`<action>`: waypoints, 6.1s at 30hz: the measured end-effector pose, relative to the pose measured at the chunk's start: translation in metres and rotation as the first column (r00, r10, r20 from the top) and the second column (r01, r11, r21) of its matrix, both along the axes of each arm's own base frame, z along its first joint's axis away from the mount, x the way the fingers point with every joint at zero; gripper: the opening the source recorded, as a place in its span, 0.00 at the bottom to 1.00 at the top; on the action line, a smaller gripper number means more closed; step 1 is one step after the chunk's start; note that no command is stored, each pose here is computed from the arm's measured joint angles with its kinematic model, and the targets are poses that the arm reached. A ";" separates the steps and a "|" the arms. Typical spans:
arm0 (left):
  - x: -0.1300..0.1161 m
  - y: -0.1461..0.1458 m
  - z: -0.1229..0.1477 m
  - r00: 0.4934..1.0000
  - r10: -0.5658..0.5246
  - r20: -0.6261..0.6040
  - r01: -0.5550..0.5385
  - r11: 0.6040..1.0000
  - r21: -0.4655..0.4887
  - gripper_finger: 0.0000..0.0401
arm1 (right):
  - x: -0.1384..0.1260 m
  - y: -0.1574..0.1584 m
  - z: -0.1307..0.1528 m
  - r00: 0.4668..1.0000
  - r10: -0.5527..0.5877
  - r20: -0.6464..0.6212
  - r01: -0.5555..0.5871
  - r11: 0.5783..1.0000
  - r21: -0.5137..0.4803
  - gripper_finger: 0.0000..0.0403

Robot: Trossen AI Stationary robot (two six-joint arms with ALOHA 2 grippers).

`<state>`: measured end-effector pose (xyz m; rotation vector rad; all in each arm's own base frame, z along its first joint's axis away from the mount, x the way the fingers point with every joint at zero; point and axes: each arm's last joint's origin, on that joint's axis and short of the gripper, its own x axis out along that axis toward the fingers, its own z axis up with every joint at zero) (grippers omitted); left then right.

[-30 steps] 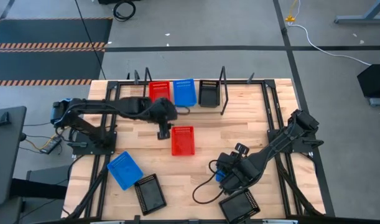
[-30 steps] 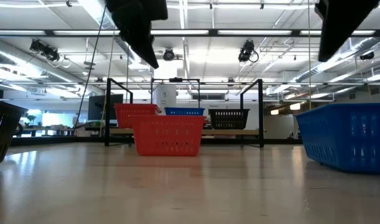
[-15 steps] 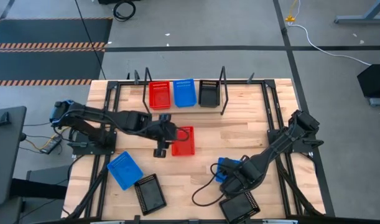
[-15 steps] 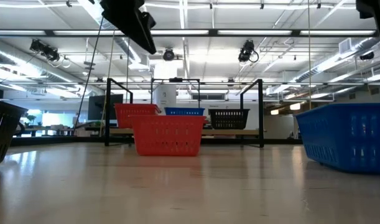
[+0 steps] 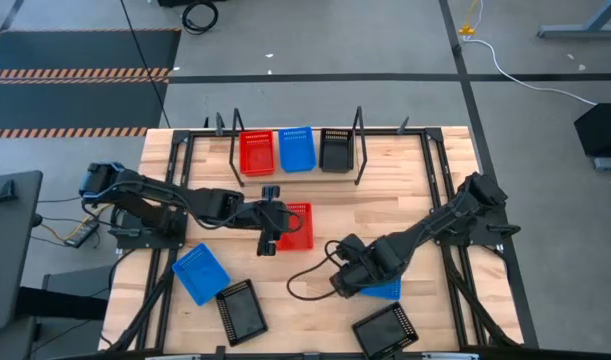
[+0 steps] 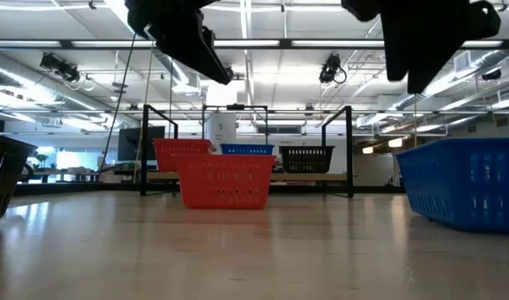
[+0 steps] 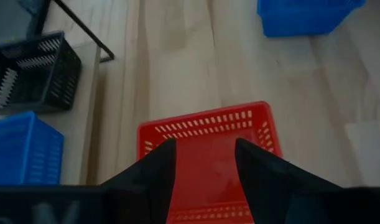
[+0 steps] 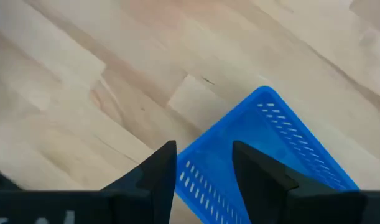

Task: Stack baskets on shelf by color
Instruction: Stack the right blue bin on top of the blue bin on the shelf

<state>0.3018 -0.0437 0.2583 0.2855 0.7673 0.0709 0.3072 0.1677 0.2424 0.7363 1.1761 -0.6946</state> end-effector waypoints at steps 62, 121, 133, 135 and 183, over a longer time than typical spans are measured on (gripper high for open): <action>-0.138 0.034 0.064 0.742 0.063 0.668 -0.038 0.998 -0.052 0.43 | 0.014 -0.016 -0.065 0.949 0.105 -0.298 -0.054 0.983 0.176 0.42; -0.138 0.034 0.058 0.766 0.115 0.632 -0.042 0.991 -0.129 0.43 | 0.050 -0.020 -0.024 0.694 0.708 -0.130 -0.719 0.672 -0.176 0.05; -0.139 0.034 0.054 0.794 0.129 0.594 -0.051 0.988 -0.146 0.43 | 0.060 -0.036 0.069 0.633 0.750 -0.194 -0.758 0.547 -0.355 0.04; -0.139 0.034 0.054 0.795 0.124 0.594 -0.051 0.989 -0.139 0.43 | 0.061 -0.041 0.081 0.621 0.753 -0.218 -0.761 0.513 -0.398 0.04; -0.138 0.036 0.063 0.744 0.090 0.662 -0.093 0.995 -0.031 0.43 | 0.098 -0.291 0.052 0.675 0.690 -0.260 -0.695 0.478 -0.537 0.04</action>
